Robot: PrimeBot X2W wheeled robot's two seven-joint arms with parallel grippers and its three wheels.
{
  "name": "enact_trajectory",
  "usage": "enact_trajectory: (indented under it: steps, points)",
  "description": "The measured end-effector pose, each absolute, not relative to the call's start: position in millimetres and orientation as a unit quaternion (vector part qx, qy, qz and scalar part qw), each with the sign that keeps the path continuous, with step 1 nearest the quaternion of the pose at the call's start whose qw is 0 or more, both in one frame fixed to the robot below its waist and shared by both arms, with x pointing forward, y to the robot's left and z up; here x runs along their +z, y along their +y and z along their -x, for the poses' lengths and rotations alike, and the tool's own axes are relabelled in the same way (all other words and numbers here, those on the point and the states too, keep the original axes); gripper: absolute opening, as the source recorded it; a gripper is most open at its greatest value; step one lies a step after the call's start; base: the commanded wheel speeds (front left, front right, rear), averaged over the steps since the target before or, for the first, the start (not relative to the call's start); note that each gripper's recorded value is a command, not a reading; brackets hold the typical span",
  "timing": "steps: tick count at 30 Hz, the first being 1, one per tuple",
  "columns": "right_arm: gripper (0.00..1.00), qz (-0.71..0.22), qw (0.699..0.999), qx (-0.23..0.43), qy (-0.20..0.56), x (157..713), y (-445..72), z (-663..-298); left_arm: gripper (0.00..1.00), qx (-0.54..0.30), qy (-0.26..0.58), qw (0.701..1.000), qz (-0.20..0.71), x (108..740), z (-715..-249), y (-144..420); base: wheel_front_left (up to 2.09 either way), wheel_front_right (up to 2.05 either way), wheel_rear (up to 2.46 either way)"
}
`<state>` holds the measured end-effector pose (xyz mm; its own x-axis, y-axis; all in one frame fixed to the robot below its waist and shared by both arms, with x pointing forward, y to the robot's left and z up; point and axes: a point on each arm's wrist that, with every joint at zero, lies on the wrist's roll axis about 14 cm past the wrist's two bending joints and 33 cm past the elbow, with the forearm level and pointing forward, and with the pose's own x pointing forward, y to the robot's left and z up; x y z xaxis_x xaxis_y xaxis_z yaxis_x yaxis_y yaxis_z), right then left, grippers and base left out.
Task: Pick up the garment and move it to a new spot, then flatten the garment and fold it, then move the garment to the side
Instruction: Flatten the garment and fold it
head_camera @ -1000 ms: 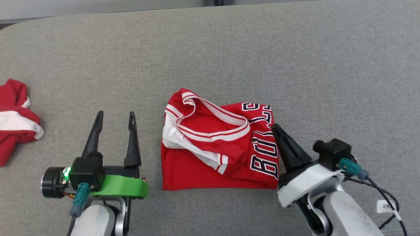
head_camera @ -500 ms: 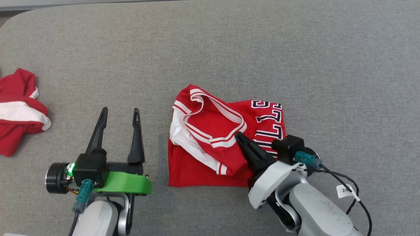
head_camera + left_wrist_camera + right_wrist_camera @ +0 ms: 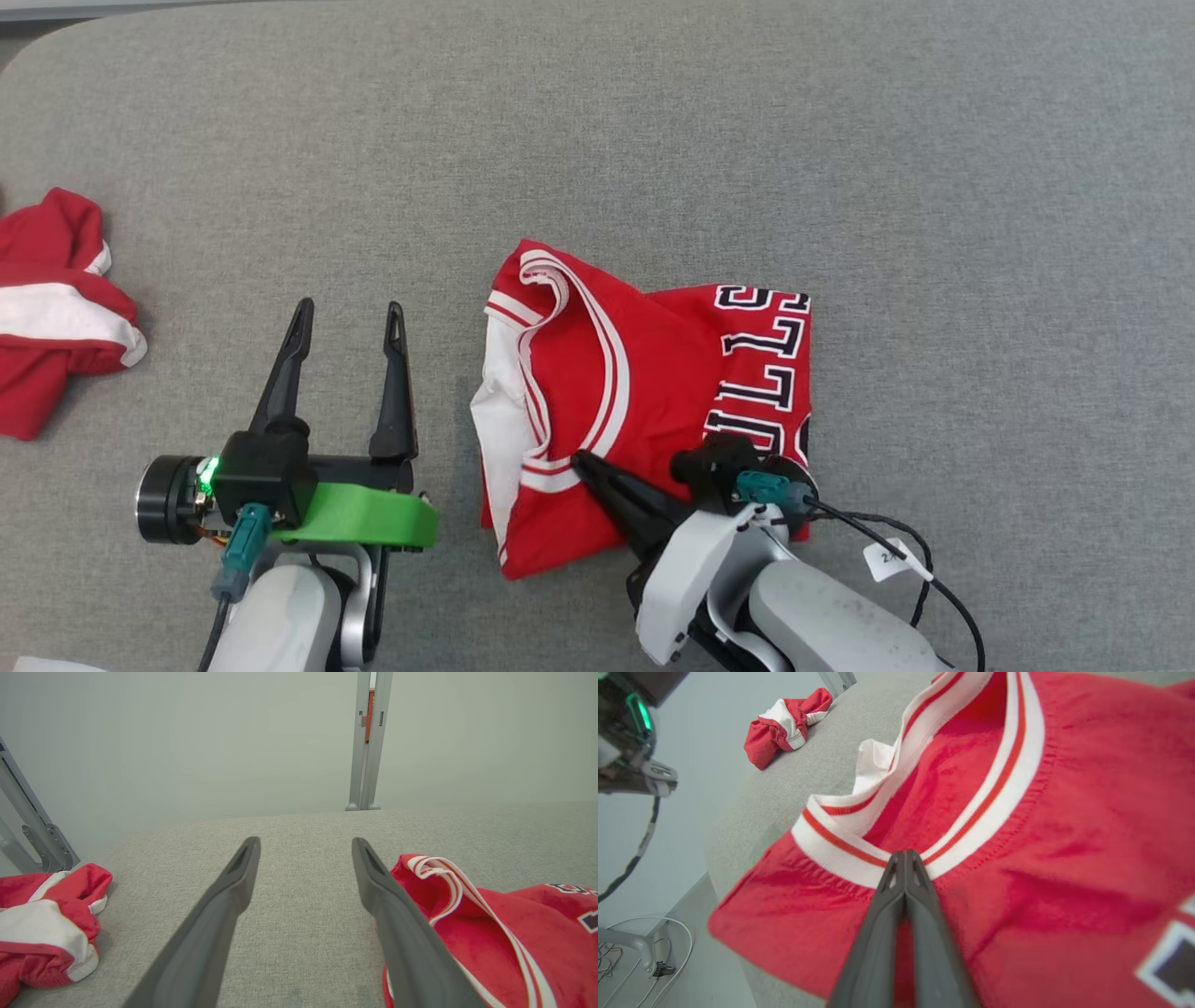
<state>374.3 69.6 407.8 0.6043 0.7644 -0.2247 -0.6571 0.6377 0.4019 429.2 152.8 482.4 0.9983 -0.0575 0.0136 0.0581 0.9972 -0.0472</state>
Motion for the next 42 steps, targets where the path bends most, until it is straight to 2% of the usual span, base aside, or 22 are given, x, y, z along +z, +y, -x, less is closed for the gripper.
enact_trajectory:
  steps: [5,10,11,12,13,17,22,28,33,42]
  points:
    - [0.00,-0.143,0.866,0.443,0.183,420,91,-362,1.00,-0.028,-0.006,0.999,0.022,482,-430,153,0.00,0.00,0.00]
    - [0.00,-0.160,0.864,0.463,0.115,456,98,-367,1.00,-0.026,-0.008,0.999,0.023,484,-430,155,0.00,0.00,0.00]
    - [0.33,-0.167,0.867,0.460,0.092,469,96,-372,1.00,-0.024,-0.010,0.999,0.023,485,-429,155,0.00,0.00,0.00]
    - [0.78,-0.171,0.872,0.454,0.070,480,91,-379,1.00,-0.023,-0.011,0.999,0.023,486,-429,156,0.00,0.00,0.00]
    - [1.00,-0.173,0.878,0.443,0.048,491,82,-387,1.00,-0.021,-0.011,0.999,0.022,486,-428,157,0.00,0.00,0.00]
    - [1.00,-0.165,0.912,0.375,-0.007,513,34,-415,1.00,-0.017,-0.014,1.000,0.021,489,-425,159,0.00,0.00,0.00]
    - [1.00,-0.131,0.959,0.247,-0.053,524,-58,-437,1.00,-0.016,-0.022,0.999,0.017,494,-422,161,0.00,0.00,0.00]
    - [1.00,-0.078,0.988,0.126,-0.053,525,-147,-425,1.00,-0.015,-0.026,0.999,0.011,499,-413,163,0.00,0.00,0.00]
    - [1.00,-0.065,0.993,0.085,-0.044,530,-172,-401,1.00,-0.023,-0.027,0.999,0.005,501,-400,161,0.00,0.00,0.00]
    - [1.00,-0.072,0.994,0.069,-0.038,538,-179,-367,1.00,-0.041,-0.026,0.999,-0.001,506,-380,153,0.00,0.00,0.00]
